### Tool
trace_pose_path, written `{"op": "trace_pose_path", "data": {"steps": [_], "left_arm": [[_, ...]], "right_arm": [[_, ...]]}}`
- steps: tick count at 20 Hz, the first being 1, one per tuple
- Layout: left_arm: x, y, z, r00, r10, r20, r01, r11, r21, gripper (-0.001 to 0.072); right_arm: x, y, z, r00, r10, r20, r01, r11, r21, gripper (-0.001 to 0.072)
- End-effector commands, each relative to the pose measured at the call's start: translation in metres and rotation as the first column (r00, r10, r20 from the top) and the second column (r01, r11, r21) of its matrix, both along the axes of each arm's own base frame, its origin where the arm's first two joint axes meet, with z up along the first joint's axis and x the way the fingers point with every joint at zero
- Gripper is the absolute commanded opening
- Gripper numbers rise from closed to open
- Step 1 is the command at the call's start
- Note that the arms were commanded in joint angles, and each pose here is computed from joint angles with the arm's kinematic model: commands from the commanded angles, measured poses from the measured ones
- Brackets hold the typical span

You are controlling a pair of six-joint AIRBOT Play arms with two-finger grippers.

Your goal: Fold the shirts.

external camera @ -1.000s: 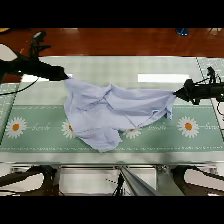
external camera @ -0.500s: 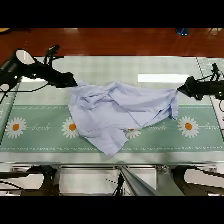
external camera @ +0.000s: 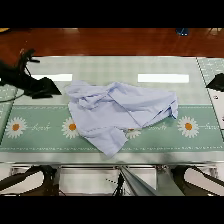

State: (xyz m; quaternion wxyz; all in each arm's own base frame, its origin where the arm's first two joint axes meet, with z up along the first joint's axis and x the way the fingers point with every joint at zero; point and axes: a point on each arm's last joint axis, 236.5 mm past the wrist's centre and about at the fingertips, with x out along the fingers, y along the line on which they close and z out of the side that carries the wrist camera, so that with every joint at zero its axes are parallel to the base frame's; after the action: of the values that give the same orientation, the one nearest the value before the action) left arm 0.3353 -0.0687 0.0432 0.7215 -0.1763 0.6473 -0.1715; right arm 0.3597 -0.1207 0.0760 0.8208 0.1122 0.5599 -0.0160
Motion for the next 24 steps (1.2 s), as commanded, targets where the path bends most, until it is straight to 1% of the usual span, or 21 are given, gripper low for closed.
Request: {"op": "trace_pose_path", "data": {"steps": [1, 3, 6, 8, 12, 15, 16, 19, 20, 21, 22, 24], "left_arm": [[-0.061, -0.007, -0.042, 0.987, 0.013, -0.157, -0.017, 0.999, -0.027, 0.0675], [-0.087, -0.020, -0.071, 0.975, -0.006, -0.222, -0.008, 0.998, -0.061, 0.0675], [-0.104, -0.046, -0.101, 0.970, -0.017, -0.242, -0.013, 0.993, -0.118, 0.0675], [-0.110, -0.054, -0.118, 0.968, -0.018, -0.252, -0.010, 0.994, -0.109, 0.0675], [-0.114, -0.077, -0.140, 0.956, -0.038, -0.292, 0.000, 0.992, -0.130, 0.0674], [-0.104, -0.098, -0.151, 0.955, -0.005, -0.295, -0.045, 0.986, -0.162, 0.0658], [-0.102, -0.104, -0.155, 0.954, 0.004, -0.300, -0.057, 0.984, -0.169, 0.0620], [-0.105, -0.109, -0.167, 0.944, 0.004, -0.329, -0.061, 0.985, -0.162, 0.0151], [-0.106, -0.109, -0.168, 0.946, -0.009, -0.324, -0.047, 0.985, -0.165, 0.0022], [-0.107, -0.109, -0.167, 0.950, -0.029, -0.311, -0.026, 0.985, -0.171, 0.0021], [-0.109, -0.110, -0.165, 0.950, -0.044, -0.309, -0.012, 0.984, -0.178, 0.0021], [-0.112, -0.111, -0.163, 0.947, -0.062, -0.316, 0.002, 0.982, -0.187, 0.0021]], "right_arm": [[-0.026, -0.017, -0.009, 0.995, -0.026, -0.096, 0.018, 0.997, -0.080, 0.0492], [-0.035, -0.012, -0.029, 0.990, -0.024, -0.142, 0.016, 0.998, -0.058, 0.0502], [-0.043, -0.003, -0.055, 0.985, -0.012, -0.174, 0.008, 1.000, -0.023, 0.0502], [-0.045, 0.003, -0.064, 0.984, 0.000, -0.176, 0.001, 1.000, 0.002, 0.0502], [-0.042, 0.010, -0.067, 0.987, 0.005, -0.163, 0.000, 0.999, 0.035, 0.0502], [-0.043, 0.015, -0.066, 0.986, 0.010, -0.165, -0.001, 0.999, 0.054, 0.0502], [-0.044, 0.017, -0.066, 0.986, 0.012, -0.169, -0.002, 0.998, 0.063, 0.0502], [-0.050, 0.023, -0.066, 0.981, 0.028, -0.192, -0.011, 0.996, 0.087, 0.0504], [-0.053, 0.022, -0.067, 0.978, 0.031, -0.206, -0.014, 0.997, 0.080, 0.0507], [-0.056, 0.021, -0.070, 0.975, 0.032, -0.218, -0.015, 0.997, 0.079, 0.0567], [-0.061, 0.024, -0.075, 0.971, 0.037, -0.236, -0.016, 0.996, 0.088, 0.0596], [-0.073, 0.037, -0.094, 0.959, 0.074, -0.273, -0.041, 0.992, 0.123, 0.0595]]}}
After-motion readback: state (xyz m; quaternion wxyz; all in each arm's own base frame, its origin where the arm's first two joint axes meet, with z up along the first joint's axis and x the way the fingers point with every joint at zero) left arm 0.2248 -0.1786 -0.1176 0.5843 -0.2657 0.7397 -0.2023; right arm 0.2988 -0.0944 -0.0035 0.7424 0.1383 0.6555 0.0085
